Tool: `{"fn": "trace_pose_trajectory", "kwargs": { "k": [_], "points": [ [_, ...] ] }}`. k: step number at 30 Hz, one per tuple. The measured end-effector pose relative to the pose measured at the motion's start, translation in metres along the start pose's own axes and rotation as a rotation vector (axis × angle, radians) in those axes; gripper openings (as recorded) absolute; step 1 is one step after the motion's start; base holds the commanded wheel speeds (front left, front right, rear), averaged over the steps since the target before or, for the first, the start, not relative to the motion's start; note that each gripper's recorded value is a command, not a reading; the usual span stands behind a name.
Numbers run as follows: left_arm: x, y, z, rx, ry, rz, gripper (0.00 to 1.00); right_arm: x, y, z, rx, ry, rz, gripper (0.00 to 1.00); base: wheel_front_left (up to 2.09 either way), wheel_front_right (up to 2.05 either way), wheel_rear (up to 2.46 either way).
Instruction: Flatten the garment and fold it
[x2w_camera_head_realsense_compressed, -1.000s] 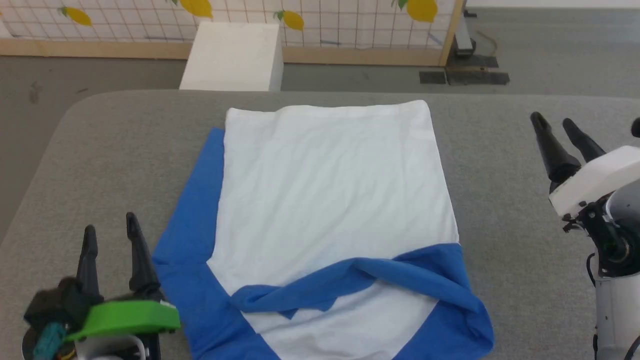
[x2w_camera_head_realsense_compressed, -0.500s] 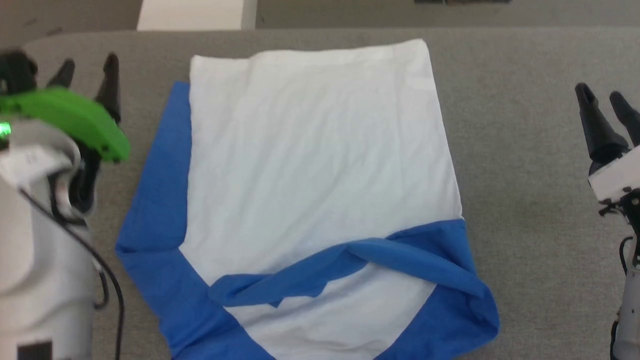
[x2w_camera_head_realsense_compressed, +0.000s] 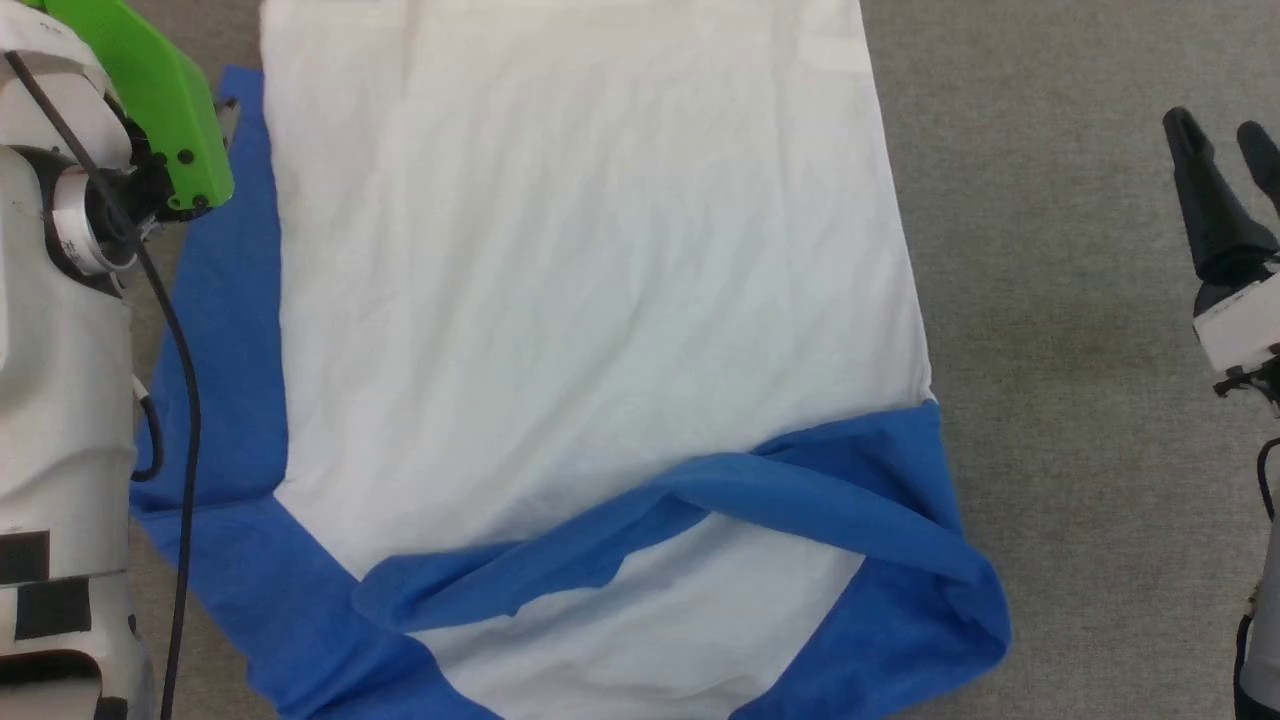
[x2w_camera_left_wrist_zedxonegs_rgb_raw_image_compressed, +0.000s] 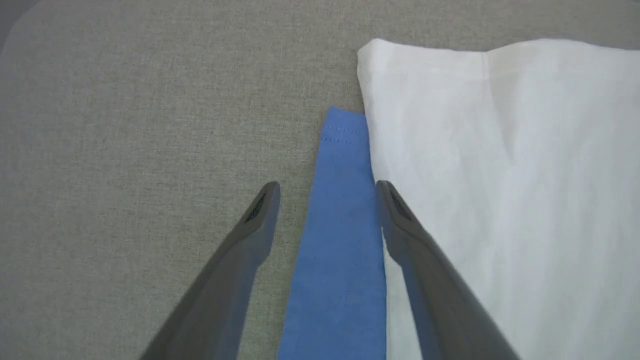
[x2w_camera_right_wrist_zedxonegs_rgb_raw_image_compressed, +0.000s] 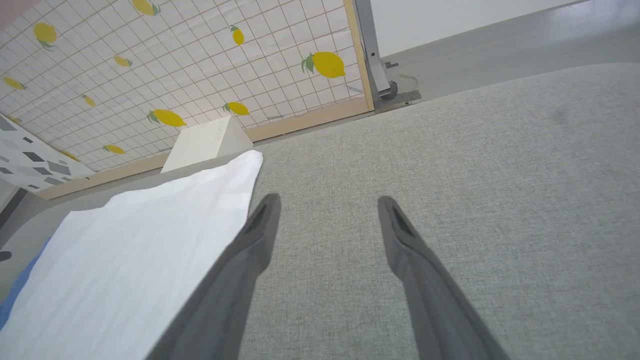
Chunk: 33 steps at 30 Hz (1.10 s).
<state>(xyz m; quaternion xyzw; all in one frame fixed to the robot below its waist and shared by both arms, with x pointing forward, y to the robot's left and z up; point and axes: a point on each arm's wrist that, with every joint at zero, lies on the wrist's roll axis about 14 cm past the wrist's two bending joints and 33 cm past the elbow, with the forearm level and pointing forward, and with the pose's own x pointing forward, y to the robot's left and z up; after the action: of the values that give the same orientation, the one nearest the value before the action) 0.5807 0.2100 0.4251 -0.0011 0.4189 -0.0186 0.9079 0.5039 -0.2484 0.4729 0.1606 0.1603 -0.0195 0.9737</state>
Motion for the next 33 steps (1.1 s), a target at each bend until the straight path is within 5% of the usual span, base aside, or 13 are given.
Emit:
{"fn": "trace_pose_trajectory", "kwargs": {
  "k": [9, 10, 11, 12, 20, 26, 33],
  "points": [
    [0.032, 0.003, -0.046, 0.003, 0.191, 0.029, 1.0, 0.013, -0.006, -0.018, -0.016, 0.048, -0.007, 1.0, 0.0, 0.0, 0.0],
    [0.031, 0.003, -0.047, -0.004, 0.194, 0.027, 0.49, 0.013, -0.006, -0.018, -0.017, 0.049, -0.006, 1.0, 0.0, 0.0, 0.0],
    [0.031, 0.004, -0.048, -0.011, 0.195, 0.024, 0.18, 0.014, -0.006, -0.018, -0.019, 0.05, -0.004, 1.0, 0.0, 0.0, 0.0],
    [0.03, 0.003, -0.049, -0.021, 0.196, 0.018, 0.0, 0.014, -0.005, -0.018, -0.02, 0.053, -0.003, 1.0, 0.0, 0.0, 0.0],
    [0.022, 0.011, -0.035, -0.2, 0.019, -0.012, 0.0, 0.013, 0.001, -0.013, -0.022, 0.046, 0.015, 1.0, 0.0, 0.0, 0.0],
    [-0.002, 0.037, -0.015, -0.426, -0.179, -0.004, 0.0, 0.007, 0.01, -0.004, -0.024, 0.029, 0.035, 1.0, 0.0, 0.0, 0.0],
    [-0.053, 0.074, 0.005, -0.553, -0.378, -0.002, 0.0, -0.008, 0.023, 0.001, -0.018, 0.032, 0.061, 1.0, 0.0, 0.0, 0.0]
  ]
}}
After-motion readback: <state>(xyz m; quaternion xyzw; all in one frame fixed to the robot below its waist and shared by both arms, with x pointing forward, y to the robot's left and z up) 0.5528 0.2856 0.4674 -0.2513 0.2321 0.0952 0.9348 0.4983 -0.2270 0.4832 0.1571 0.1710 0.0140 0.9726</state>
